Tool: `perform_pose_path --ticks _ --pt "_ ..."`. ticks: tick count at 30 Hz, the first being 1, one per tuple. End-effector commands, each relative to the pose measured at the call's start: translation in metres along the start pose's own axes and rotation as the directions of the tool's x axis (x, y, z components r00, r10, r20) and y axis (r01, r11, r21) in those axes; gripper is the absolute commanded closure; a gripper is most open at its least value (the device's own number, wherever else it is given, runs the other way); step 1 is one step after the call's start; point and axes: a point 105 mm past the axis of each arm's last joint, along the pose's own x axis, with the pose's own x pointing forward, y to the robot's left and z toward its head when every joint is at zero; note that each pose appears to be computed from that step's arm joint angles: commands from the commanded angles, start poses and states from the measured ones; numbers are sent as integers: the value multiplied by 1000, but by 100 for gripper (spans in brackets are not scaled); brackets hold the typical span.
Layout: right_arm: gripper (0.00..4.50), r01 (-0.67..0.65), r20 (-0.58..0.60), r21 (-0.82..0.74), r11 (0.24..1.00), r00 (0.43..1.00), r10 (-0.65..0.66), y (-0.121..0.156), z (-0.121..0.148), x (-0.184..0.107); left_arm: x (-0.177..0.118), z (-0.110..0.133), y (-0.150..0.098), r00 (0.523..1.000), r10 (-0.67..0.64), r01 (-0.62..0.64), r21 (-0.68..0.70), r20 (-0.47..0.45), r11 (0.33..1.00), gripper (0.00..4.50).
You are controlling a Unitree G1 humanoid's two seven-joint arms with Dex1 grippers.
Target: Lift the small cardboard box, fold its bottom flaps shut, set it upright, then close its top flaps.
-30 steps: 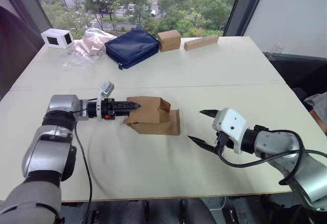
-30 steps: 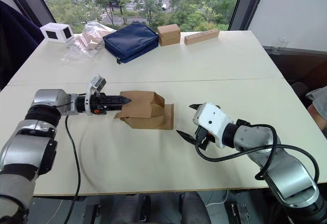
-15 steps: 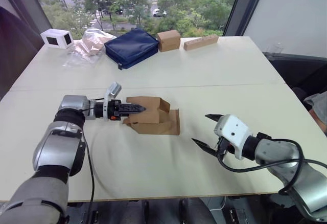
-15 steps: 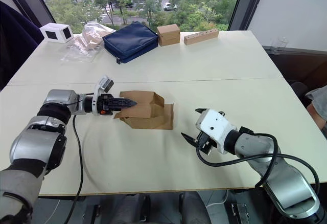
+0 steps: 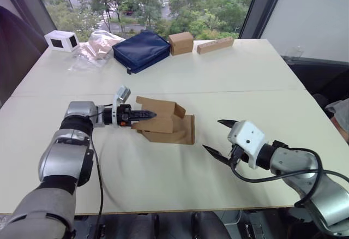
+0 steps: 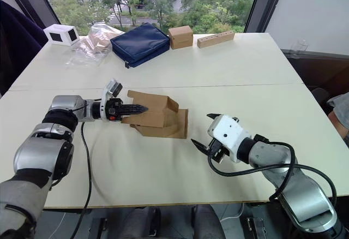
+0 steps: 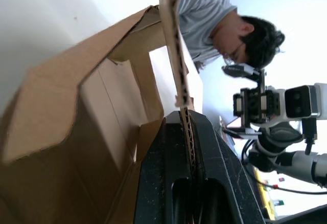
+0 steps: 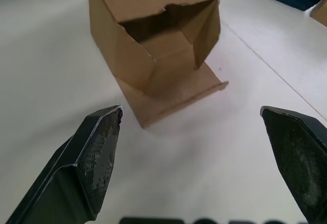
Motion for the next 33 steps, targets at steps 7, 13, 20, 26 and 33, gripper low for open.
perform_pose_path --ticks 7,13,20,26,33 --pt "146 233 427 400 886 808 -405 -89 87 -8 -5 101 -88 966 -130 -19 559 225 829 450" --pt "363 204 512 457 865 735 -444 -117 131 17 -7 108 -113 940 -207 -13 633 272 774 450" --pt "447 99 543 368 925 784 -300 -99 154 57 -9 105 -133 929 -261 24 665 260 746 450" --pt "447 94 546 354 931 787 -287 -93 160 71 -8 97 -139 935 -278 62 668 221 742 450" --pt "447 32 583 328 944 779 -229 -84 169 75 -9 96 -138 941 -275 79 663 196 745 450"
